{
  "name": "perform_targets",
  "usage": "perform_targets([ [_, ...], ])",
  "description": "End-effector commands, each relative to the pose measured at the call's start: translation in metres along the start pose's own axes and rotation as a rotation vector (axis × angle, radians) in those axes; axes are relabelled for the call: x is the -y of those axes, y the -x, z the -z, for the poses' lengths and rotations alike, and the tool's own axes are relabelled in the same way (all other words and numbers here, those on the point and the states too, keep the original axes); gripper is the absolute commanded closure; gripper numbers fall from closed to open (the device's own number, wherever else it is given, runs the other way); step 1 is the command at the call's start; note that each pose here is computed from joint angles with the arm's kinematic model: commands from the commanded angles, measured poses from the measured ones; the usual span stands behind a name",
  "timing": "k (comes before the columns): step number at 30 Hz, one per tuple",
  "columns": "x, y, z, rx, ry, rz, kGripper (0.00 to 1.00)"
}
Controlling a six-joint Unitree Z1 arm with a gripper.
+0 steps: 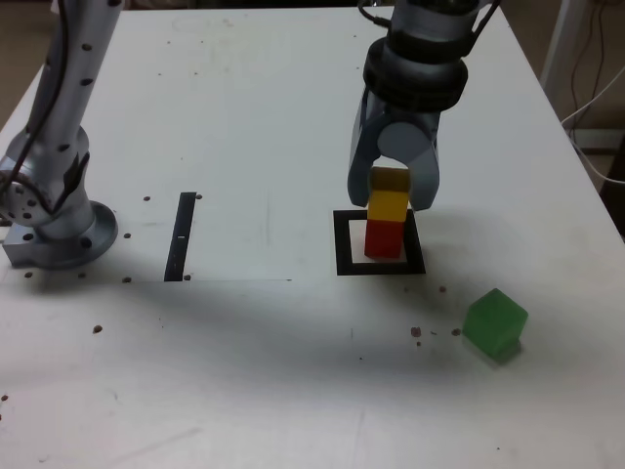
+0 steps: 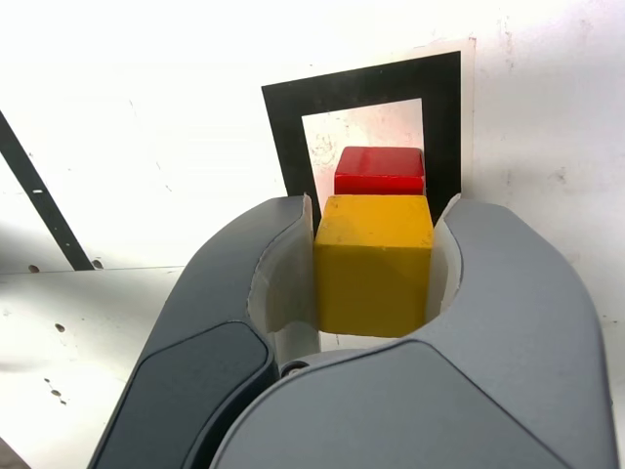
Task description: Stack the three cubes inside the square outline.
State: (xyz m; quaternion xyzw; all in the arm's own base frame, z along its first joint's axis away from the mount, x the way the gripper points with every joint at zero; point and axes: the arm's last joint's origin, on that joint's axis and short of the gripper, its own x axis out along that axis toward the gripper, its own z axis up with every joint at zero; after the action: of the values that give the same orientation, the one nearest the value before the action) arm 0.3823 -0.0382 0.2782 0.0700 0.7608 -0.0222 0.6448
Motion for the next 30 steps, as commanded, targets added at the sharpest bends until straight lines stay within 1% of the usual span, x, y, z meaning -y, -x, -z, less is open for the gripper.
perform_targets([
  [1, -0.002, -0.003, -0.001, -0.006, 0.005, 0.003, 0.71],
  [7, -0.005, -0.009, 0.0, -0.018, 0.011, 0.01, 0.71],
  [8, -0.006, -0.01, 0.0, -0.019, 0.011, 0.012, 0.7],
  [9, -0.006, -0.011, 0.0, -0.02, 0.01, 0.014, 0.67],
  [10, -0.006, -0.012, 0.0, -0.019, 0.009, 0.016, 0.62],
  [11, -0.007, -0.012, -0.001, -0.017, 0.006, 0.017, 0.54],
  [12, -0.007, -0.013, -0.001, -0.014, 0.002, 0.018, 0.45],
  [13, -0.007, -0.013, -0.001, -0.011, -0.002, 0.019, 0.31],
  [15, -0.007, -0.014, -0.002, -0.007, -0.009, 0.021, 0.13],
  [16, -0.007, -0.014, -0.002, -0.006, -0.011, 0.021, 0.07],
  [17, -0.007, -0.014, -0.002, -0.006, -0.012, 0.021, 0.04],
  [19, -0.007, -0.014, -0.001, -0.008, -0.012, 0.021, 0.01],
  [25, -0.008, -0.014, 0.001, -0.01, -0.012, 0.019, 0.01],
  [28, -0.008, -0.011, 0.004, -0.004, -0.011, 0.013, 0.01],
  [30, -0.009, -0.007, 0.008, 0.007, -0.009, 0.003, 0.01],
])
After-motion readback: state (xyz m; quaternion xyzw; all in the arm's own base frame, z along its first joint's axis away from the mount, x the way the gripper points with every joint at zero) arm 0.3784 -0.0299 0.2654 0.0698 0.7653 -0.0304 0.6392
